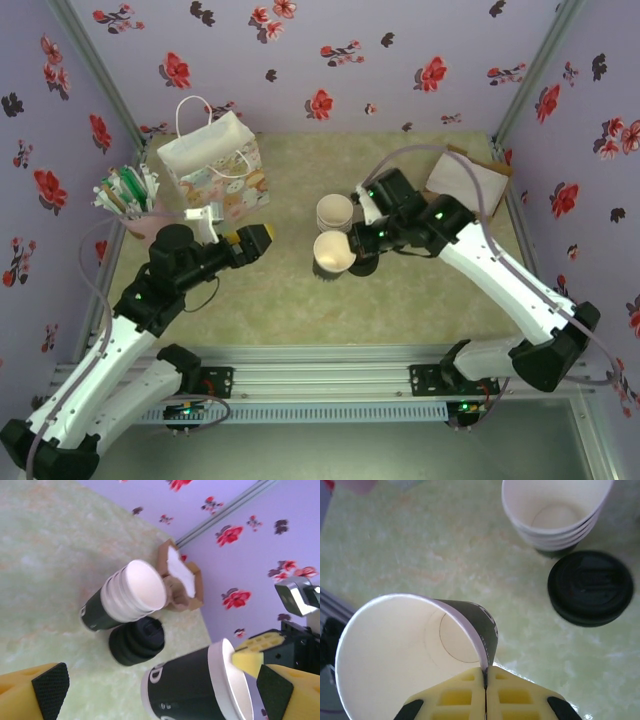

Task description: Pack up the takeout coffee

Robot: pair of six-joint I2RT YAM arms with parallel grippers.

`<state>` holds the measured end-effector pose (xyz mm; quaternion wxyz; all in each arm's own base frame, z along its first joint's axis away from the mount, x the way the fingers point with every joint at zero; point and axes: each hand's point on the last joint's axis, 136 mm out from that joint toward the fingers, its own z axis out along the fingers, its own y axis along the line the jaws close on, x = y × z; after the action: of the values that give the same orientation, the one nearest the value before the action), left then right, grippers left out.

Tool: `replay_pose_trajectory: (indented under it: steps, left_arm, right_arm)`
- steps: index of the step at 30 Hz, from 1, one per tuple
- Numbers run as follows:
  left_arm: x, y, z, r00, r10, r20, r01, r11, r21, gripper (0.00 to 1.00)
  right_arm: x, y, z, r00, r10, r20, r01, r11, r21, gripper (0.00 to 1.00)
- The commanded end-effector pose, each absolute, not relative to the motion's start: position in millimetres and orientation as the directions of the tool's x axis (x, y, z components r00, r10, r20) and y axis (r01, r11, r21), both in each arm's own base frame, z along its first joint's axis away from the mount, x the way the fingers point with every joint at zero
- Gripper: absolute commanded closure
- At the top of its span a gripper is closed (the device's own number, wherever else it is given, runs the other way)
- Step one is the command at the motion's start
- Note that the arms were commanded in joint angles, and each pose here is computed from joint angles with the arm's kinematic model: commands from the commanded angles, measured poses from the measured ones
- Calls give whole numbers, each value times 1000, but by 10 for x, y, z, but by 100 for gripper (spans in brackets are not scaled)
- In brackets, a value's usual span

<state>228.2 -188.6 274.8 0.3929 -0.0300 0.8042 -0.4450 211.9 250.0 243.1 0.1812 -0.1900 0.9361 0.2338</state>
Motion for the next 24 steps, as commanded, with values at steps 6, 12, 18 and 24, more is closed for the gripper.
replay_pose_trajectory:
  steps: [6,12,18,24]
  left_arm:
    - [2304,-1875,2256,-739,-393,-547,208,639,-740,1]
    - [2349,-1950,2077,-757,-387,-526,190,640,-744,1]
    - [2380,-2067,1985,-771,-371,-517,197,634,-748,1]
    - [2406,-2158,1931,-780,-356,-515,202,635,-746,1]
  right_arm:
    - [1990,2791,1786,-876,-330,-351,-449,822,349,92]
    - [1955,2852,1408,-897,-319,-306,-418,838,351,91]
    - [1929,2831,1190,-906,-317,-280,-402,851,337,85]
    - [1930,2779,1137,-908,-316,-276,-396,862,316,73]
